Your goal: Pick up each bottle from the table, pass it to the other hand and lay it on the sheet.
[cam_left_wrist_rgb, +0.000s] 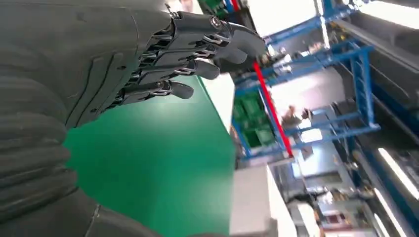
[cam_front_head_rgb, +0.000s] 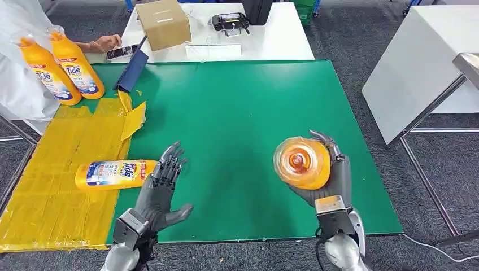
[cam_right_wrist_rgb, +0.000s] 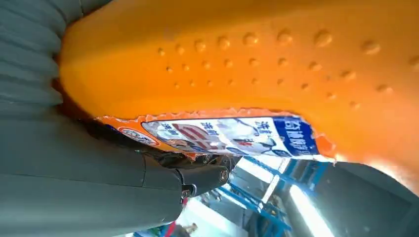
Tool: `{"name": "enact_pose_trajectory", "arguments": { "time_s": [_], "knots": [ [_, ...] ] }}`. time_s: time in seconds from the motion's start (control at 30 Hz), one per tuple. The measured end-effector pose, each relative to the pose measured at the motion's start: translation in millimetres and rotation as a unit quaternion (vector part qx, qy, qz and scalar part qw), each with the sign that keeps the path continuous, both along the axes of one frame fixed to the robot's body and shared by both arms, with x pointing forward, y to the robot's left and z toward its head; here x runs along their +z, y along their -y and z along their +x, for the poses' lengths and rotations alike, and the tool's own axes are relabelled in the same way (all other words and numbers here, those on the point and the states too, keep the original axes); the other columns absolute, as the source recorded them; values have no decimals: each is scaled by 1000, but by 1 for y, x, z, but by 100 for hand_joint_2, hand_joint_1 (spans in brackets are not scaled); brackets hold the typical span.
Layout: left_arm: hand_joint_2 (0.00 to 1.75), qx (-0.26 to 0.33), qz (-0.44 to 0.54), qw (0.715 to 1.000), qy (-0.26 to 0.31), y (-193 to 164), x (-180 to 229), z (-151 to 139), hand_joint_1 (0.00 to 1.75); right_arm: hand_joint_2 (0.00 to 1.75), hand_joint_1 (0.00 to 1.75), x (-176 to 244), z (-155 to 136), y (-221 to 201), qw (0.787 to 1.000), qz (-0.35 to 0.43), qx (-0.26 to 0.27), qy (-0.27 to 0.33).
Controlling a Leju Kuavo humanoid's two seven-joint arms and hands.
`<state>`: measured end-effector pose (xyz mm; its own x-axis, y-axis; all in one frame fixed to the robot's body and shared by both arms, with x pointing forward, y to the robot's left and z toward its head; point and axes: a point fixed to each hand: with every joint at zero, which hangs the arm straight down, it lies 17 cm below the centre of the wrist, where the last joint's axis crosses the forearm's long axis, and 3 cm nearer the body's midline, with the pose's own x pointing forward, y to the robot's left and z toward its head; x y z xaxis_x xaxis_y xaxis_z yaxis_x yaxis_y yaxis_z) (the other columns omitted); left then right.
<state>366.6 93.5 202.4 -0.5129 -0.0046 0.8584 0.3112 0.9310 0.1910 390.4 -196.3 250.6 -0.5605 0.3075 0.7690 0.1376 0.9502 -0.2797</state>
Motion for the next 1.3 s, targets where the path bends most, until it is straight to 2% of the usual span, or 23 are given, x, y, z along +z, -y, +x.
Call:
{"name": "enact_pose_trajectory", "arguments": {
  "time_s": [0.17, 0.4, 0.53, 0.87, 1.3],
  "knots": [
    [175, -11, -1, 1000, 29, 11, 18, -6, 0, 175, 175, -20, 20, -31, 998, 5, 38, -40],
    [175, -17, 1, 999, 38, 16, 24, -10, 0, 175, 175, -35, 28, -53, 996, 4, 56, -62],
    [175, -19, -1, 999, 48, 17, 30, -10, 0, 175, 175, -43, 29, -81, 992, 4, 95, -82],
    [175, 2, -16, 997, 82, 14, 49, -9, 0, 175, 175, -61, 16, -184, 975, -37, 190, -104],
    [175, 40, -25, 994, 103, -2, 56, -6, 0, 175, 175, -39, -2, -238, 963, -48, 253, -81]
  ]
}}
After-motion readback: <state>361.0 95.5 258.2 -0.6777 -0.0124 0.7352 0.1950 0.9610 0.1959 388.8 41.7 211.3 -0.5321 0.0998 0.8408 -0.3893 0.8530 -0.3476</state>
